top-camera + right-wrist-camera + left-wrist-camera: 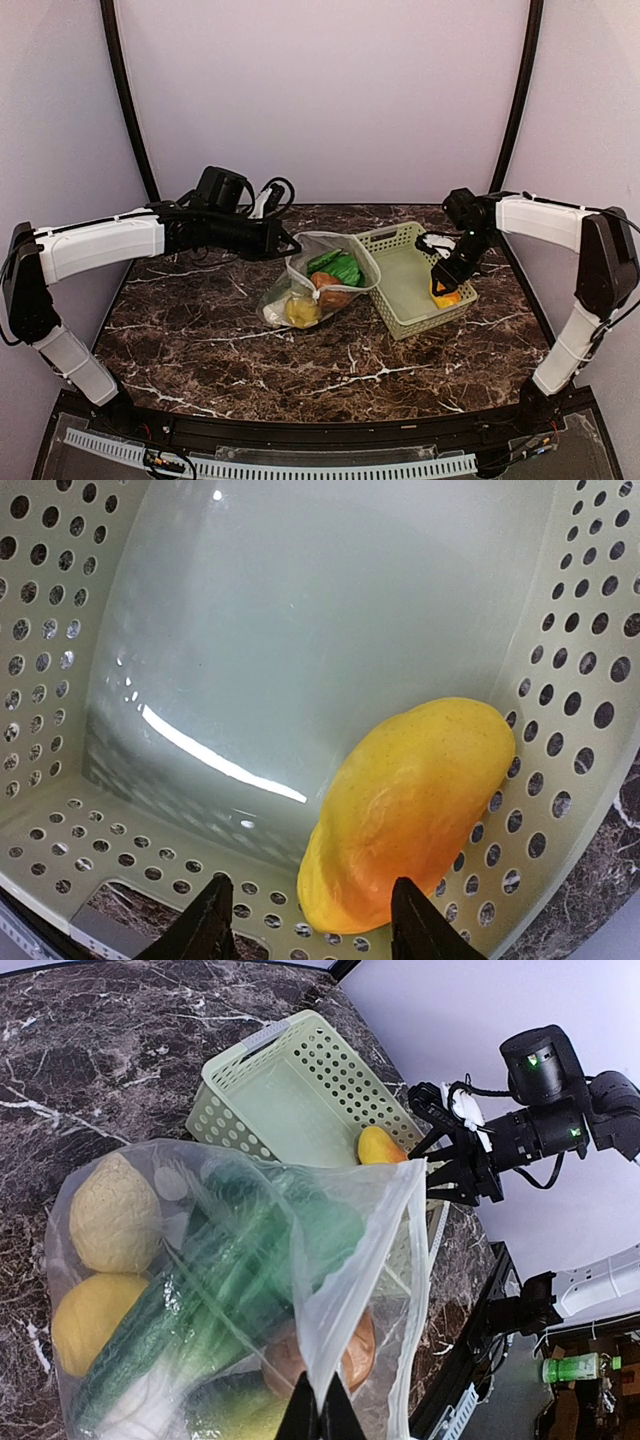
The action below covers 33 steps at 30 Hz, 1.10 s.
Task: Place the food in the zip-top bag and seal the zipper
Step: Pick up the fake fruit from the bin.
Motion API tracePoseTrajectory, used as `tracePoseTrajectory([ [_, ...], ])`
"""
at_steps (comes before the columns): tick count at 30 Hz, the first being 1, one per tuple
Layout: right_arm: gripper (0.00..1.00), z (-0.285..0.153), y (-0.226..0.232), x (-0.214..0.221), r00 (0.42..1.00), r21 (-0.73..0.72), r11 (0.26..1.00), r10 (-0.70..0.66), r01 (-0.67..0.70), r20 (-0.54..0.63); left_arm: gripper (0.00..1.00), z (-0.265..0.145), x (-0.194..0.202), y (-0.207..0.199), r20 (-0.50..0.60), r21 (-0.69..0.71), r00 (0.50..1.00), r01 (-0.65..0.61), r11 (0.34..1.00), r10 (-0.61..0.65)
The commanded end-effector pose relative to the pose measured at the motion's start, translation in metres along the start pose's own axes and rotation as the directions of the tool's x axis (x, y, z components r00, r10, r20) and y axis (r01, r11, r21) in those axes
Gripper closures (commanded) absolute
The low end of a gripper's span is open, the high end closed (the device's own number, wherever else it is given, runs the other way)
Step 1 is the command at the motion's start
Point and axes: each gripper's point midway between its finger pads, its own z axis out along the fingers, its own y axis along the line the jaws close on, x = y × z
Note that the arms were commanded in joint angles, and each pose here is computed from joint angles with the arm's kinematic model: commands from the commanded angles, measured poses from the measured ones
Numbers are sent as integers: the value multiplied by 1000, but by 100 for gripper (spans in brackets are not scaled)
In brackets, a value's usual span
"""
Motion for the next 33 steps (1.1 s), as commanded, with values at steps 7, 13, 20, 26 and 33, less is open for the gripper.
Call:
tracePoseTrajectory([
  [7,49,11,-18,1,999,72,997,-1,4,-39,99,-1,5,-1,-13,8,1000,2,1000,-1],
  [13,49,19,-26,1,998,105,994,-2,8,-61,99,2,10,2,-29,7,1000,10,1000,-10],
  [20,49,38,-15,-4,998,16,1000,-7,8,-67,99,0,9,-1,-26,19,1000,10,1000,-10],
  [26,52,34,-6,-13,1000,-21,1000,-17,16,-26,99,0,14,2,-30,10,999,17,1000,-17],
  [33,49,47,-2,-7,998,-57,998,-15,12,-54,99,3,14,1,-32,22,999,31,999,-30],
])
